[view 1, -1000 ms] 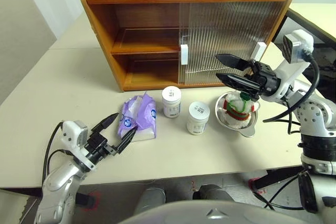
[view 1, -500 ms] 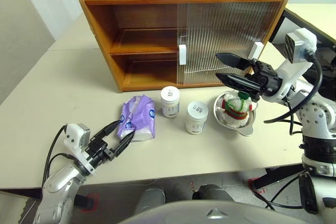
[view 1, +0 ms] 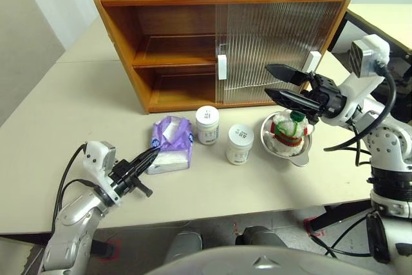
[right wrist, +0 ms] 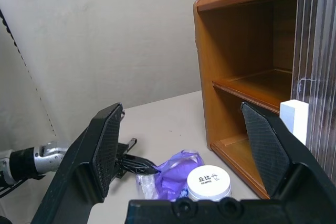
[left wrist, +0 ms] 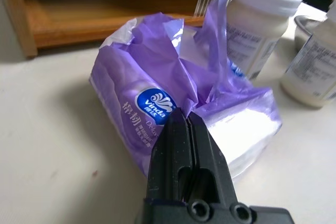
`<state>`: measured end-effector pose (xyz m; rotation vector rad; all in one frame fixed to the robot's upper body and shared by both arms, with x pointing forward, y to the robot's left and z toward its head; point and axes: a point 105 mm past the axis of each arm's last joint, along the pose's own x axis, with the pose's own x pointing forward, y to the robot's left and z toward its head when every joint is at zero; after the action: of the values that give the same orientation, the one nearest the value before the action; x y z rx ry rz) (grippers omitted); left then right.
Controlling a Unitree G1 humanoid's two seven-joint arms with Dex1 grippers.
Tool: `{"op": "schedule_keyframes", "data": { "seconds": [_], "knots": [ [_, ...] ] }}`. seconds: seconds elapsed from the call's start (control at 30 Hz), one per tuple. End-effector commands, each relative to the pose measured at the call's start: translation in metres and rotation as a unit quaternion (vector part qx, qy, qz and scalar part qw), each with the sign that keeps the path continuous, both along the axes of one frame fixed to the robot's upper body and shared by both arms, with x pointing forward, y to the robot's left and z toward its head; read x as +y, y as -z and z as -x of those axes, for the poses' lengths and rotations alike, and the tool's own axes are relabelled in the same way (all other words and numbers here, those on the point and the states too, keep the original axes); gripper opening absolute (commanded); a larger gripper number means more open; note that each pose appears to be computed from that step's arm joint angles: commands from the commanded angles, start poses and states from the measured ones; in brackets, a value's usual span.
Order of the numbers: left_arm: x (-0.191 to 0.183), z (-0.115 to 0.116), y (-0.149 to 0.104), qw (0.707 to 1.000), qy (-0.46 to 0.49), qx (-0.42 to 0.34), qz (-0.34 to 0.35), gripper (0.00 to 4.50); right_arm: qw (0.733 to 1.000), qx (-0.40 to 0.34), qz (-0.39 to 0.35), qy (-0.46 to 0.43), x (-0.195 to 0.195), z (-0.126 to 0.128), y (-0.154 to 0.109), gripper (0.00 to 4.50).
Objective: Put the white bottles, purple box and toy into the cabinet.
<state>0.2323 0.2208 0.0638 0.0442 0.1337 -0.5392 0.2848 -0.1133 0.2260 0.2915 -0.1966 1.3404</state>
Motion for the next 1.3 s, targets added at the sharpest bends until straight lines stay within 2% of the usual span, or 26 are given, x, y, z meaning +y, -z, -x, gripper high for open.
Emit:
{"op": "schedule_keyframes", "data": {
  "seconds": [0.03,0.17,0.37,0.47,0.8,1.3],
  "knots": [
    [-0.011,-0.008,-0.022,1.000,0.008,-0.017,0.006,0.03,1.000,-0.009,-0.003,0.008,-0.003,0.000,-0.002,4.50],
    [-0.017,-0.020,-0.051,0.999,0.007,-0.048,0.015,0.03,1.000,-0.008,-0.003,0.008,-0.002,0.000,-0.002,4.50],
    [-0.020,-0.041,-0.112,0.993,0.002,-0.112,0.022,0.03,1.000,-0.008,-0.004,0.005,-0.001,-0.001,-0.001,4.50],
    [-0.016,-0.044,-0.131,0.991,-0.002,-0.131,0.015,0.03,1.000,-0.009,-0.005,0.004,0.000,-0.001,-0.001,4.50],
    [-0.001,-0.052,-0.145,0.983,-0.020,-0.168,0.066,0.03,1.000,-0.008,-0.002,0.005,0.001,-0.002,0.001,4.50],
    [0.007,-0.053,-0.143,0.978,0.020,-0.184,0.093,0.03,1.000,-0.007,0.003,0.015,-0.001,-0.003,0.004,4.50]
  ]
}}
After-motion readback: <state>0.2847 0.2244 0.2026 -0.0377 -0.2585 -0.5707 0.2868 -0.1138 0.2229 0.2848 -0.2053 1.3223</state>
